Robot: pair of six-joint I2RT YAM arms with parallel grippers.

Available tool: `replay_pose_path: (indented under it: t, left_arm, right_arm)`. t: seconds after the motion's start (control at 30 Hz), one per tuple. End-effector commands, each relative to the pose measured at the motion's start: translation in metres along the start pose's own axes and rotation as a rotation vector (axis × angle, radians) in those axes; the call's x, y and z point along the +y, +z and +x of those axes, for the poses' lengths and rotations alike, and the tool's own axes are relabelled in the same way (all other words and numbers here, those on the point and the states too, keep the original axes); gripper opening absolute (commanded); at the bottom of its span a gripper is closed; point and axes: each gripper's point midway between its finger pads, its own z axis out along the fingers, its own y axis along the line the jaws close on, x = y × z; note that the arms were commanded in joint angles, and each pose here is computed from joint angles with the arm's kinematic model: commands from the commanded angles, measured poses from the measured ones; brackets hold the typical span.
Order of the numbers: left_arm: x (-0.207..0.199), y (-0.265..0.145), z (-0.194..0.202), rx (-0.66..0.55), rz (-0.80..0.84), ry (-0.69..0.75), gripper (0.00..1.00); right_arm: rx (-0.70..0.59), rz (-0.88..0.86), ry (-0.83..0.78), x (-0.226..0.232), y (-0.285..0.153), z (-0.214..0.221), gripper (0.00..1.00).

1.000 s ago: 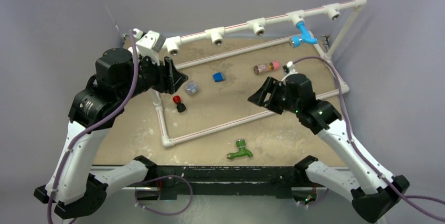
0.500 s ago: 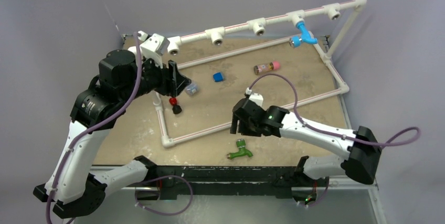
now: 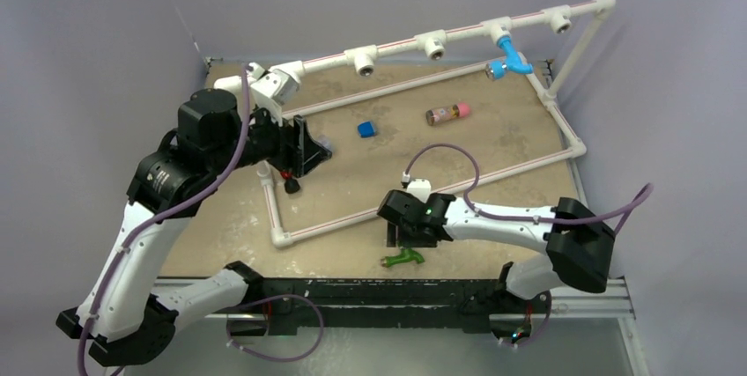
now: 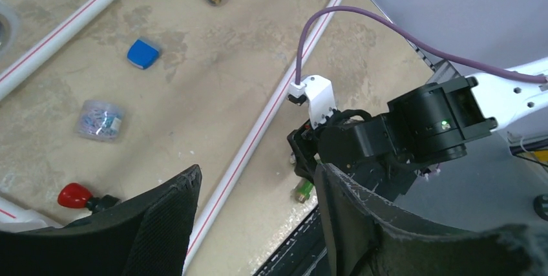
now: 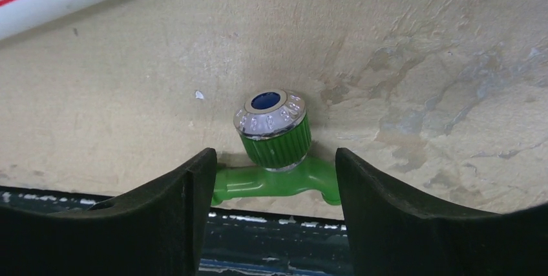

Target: Install the water faucets

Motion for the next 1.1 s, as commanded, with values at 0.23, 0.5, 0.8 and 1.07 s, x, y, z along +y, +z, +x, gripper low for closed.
replay_pose_path:
  t: [0.23, 0.5, 0.8, 1.07]
  left_arm:
    - [-0.024, 0.004, 0.031, 0.090, 0.144, -0.097, 0.66]
    - [-0.033, 0.008, 0.069, 0.167, 0.204, -0.263, 0.66]
    - [-0.038, 0.019, 0.123, 0.308, 0.251, -0.449, 0.66]
    - [-0.039, 0.031, 0.161, 0.432, 0.274, -0.598, 0.66]
  right_arm:
    - [-0.030, 0.078, 0.001, -0.010, 0.027, 0.004, 0.59]
    - [-0.025, 0.078, -0.009, -0.016, 0.035, 0.011, 0.31]
    - [-0.086, 0.010, 0.006, -0.008, 0.010, -0.004, 0.00]
    - [-0.173, -0.123, 0.030, 0.025, -0.042, -0.038, 0.00]
